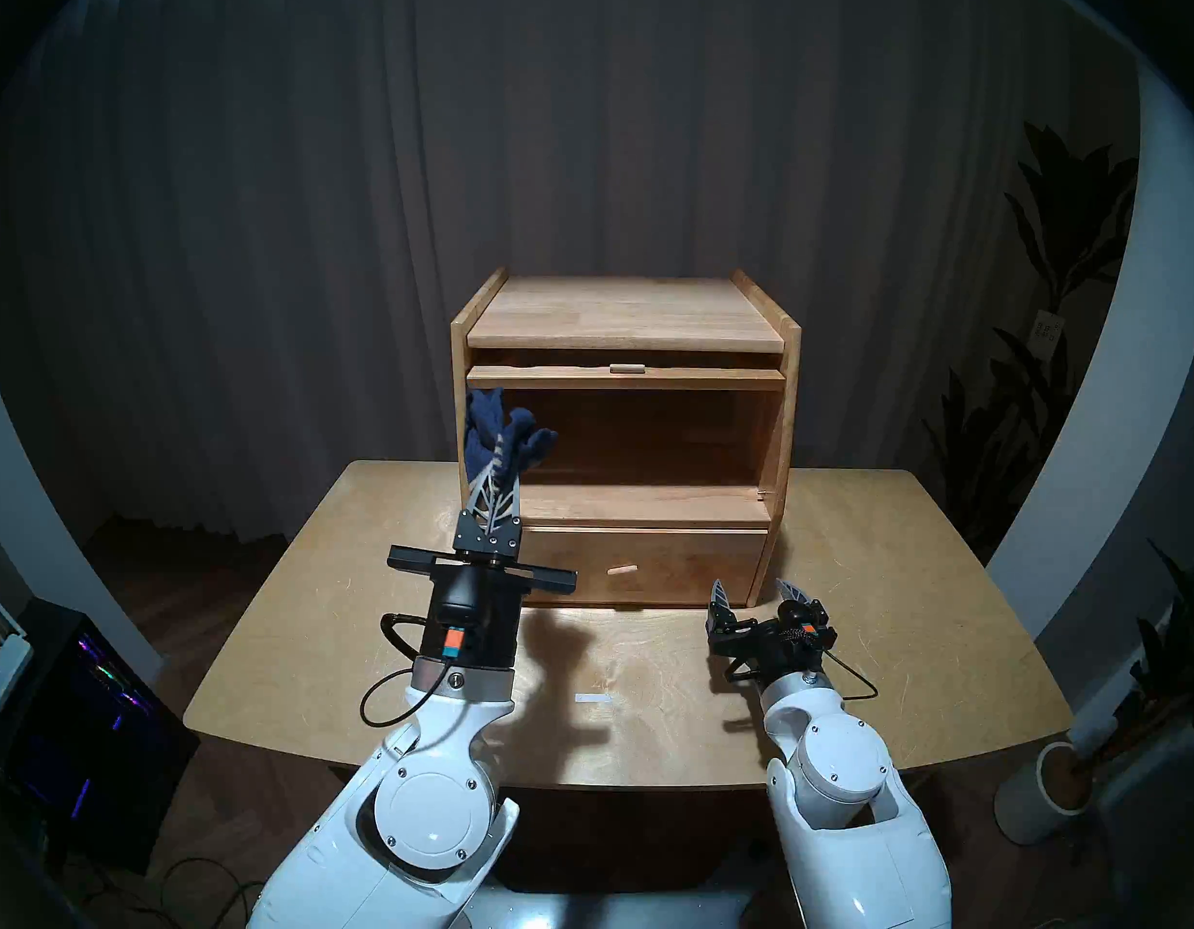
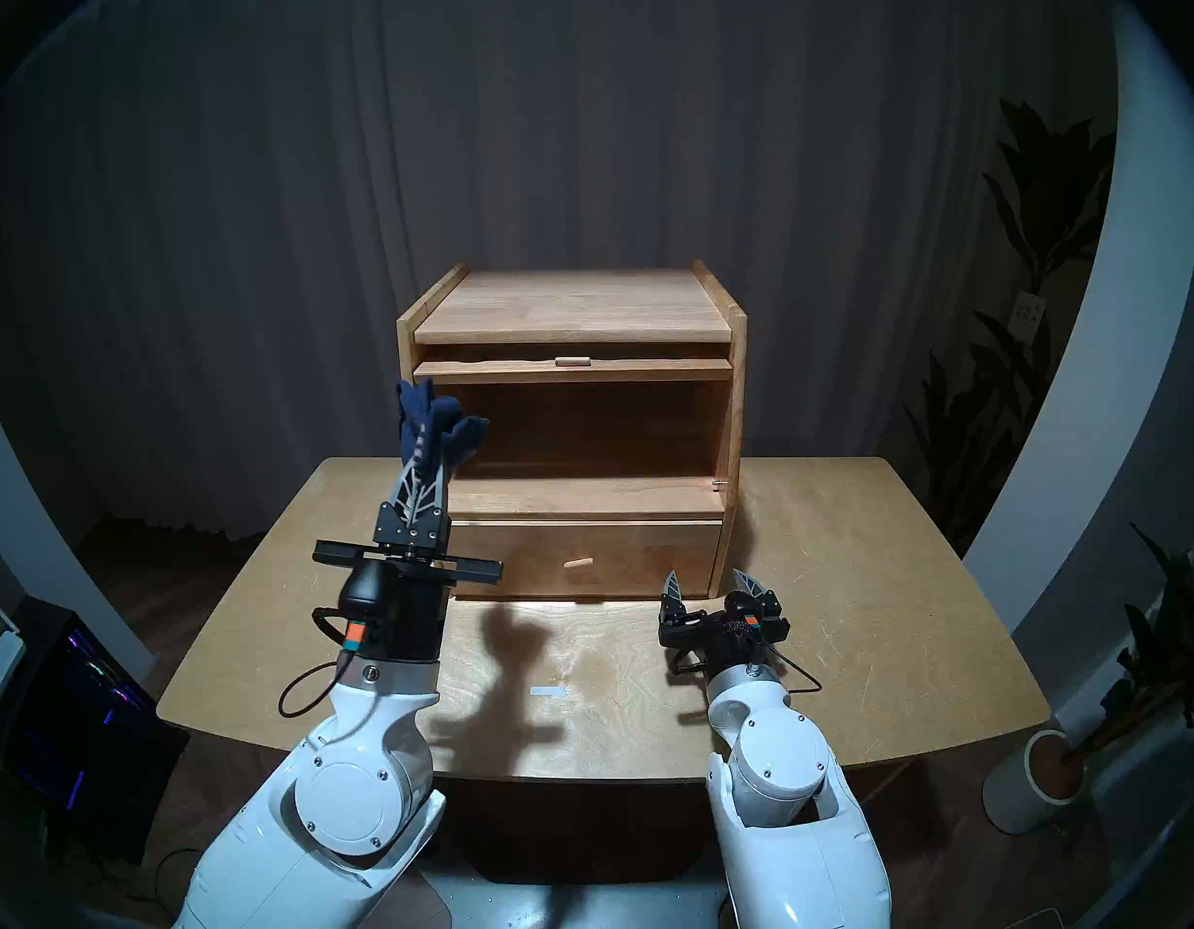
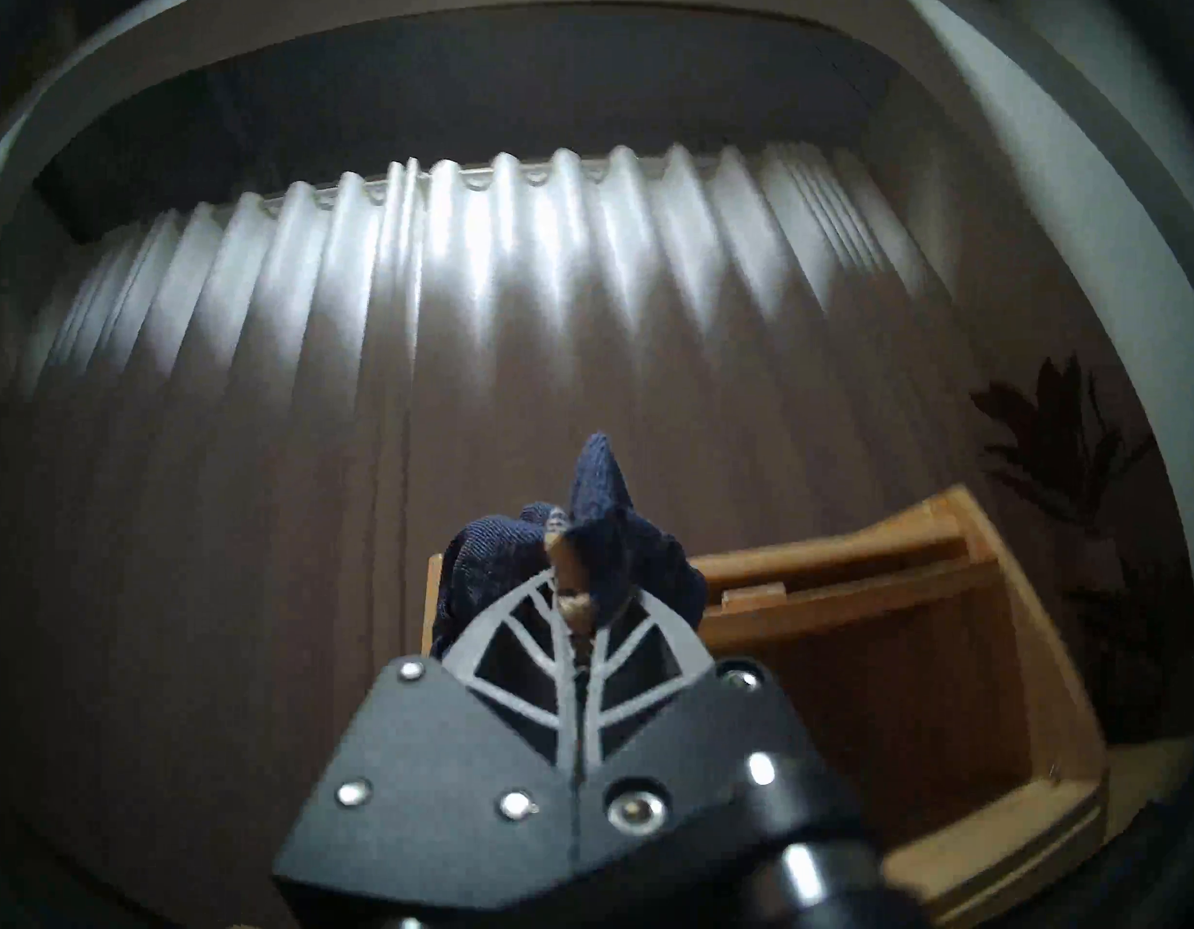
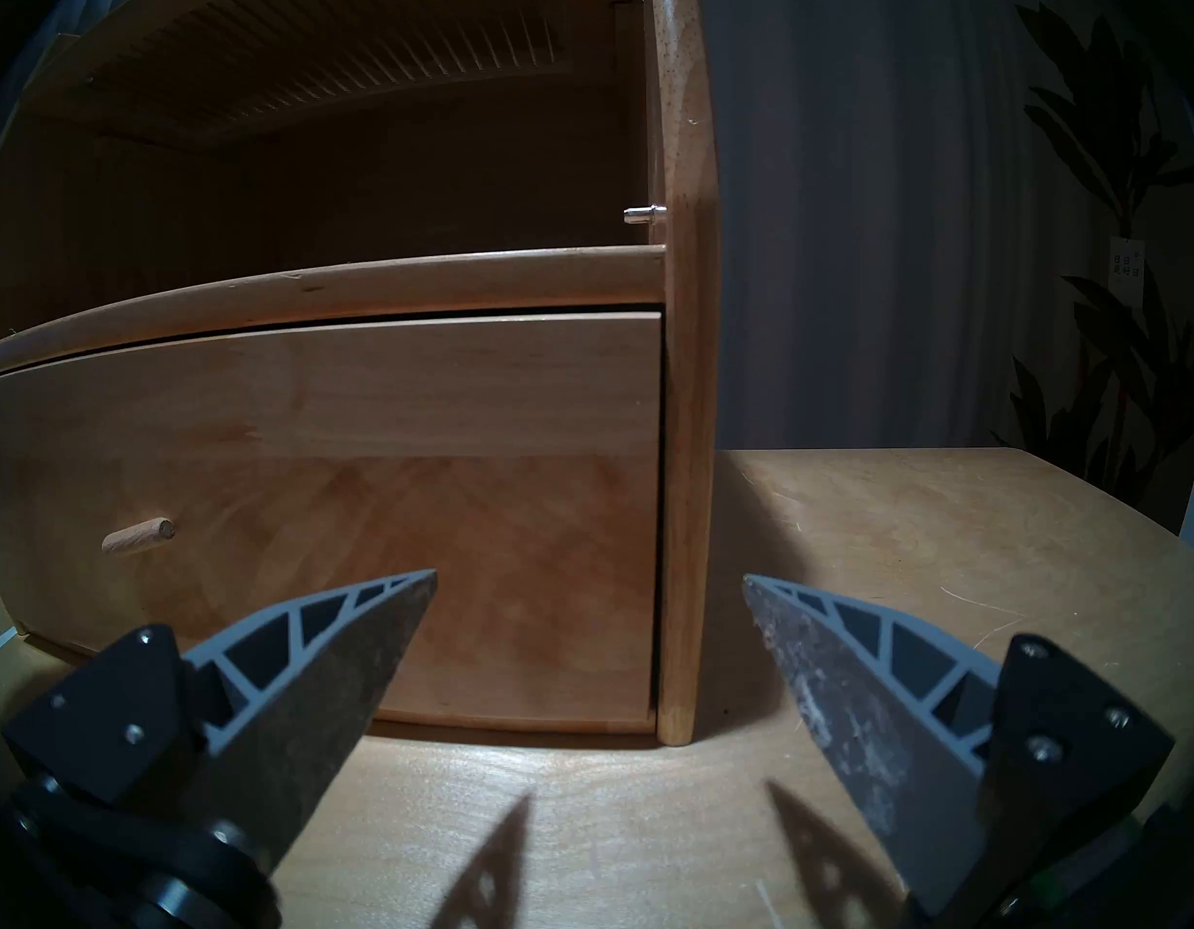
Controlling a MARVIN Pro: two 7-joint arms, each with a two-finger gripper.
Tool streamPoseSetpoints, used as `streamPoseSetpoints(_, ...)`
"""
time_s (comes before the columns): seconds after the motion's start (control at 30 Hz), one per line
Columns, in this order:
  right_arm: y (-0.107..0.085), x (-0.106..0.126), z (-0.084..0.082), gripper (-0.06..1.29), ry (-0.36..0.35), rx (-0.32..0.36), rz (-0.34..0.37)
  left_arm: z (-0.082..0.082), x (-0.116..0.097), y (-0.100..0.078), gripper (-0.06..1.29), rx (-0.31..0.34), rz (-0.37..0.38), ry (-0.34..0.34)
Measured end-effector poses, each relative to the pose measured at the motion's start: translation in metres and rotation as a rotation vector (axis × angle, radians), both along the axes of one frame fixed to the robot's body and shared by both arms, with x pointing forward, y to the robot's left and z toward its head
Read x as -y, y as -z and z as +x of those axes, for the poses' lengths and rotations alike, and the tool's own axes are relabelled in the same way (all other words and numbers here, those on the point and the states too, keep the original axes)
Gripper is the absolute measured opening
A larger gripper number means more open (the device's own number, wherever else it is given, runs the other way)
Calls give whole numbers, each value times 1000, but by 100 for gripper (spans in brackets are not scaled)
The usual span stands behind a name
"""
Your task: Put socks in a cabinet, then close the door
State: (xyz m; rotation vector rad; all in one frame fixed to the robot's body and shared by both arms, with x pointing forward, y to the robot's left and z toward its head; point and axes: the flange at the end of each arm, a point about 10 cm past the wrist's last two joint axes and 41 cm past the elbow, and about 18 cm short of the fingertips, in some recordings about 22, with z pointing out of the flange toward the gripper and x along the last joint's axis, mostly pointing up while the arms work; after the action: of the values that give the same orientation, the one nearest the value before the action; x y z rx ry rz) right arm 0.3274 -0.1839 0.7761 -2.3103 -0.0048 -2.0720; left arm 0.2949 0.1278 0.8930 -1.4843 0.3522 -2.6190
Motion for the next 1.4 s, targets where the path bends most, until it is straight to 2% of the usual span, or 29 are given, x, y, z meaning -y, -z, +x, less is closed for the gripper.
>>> streamPoseSetpoints(0.03, 0, 0, 0, 120, 0, 0, 0, 7, -2, 7, -3, -25, 48, -20)
streamPoseSetpoints(0.13, 0, 0, 0, 120, 0, 1, 0, 17, -2, 13, -3, -57, 101, -38)
streamPoseSetpoints(0.23, -1, 0, 0, 120, 0, 1, 0, 30, 5, 7, -3, -98, 167, -46)
streamPoseSetpoints(0.43, -1, 0, 0, 120, 0, 2, 0, 48, 17, -3, -3, -164, 211, -38)
streamPoseSetpoints(0.63, -1, 0, 0, 120, 0, 2, 0, 62, 34, -10, -3, -261, 158, 39)
streamPoseSetpoints(0.73, -1, 0, 0, 120, 0, 2, 0, 72, 42, -13, -3, -338, 88, 90)
streamPoseSetpoints(0.83, -1, 0, 0, 120, 0, 2, 0, 79, 43, -19, -3, -375, 41, 105)
streamPoseSetpoints(1.1, -1, 0, 0, 120, 0, 1, 0, 103, 45, -33, -3, -429, -46, 108)
streamPoseSetpoints(1.33, -1, 0, 0, 120, 0, 1, 0, 128, 48, -22, -3, -485, -55, 69)
streamPoseSetpoints(1.4, -1, 0, 0, 120, 0, 1, 0, 131, 49, -21, -3, -490, -54, 61)
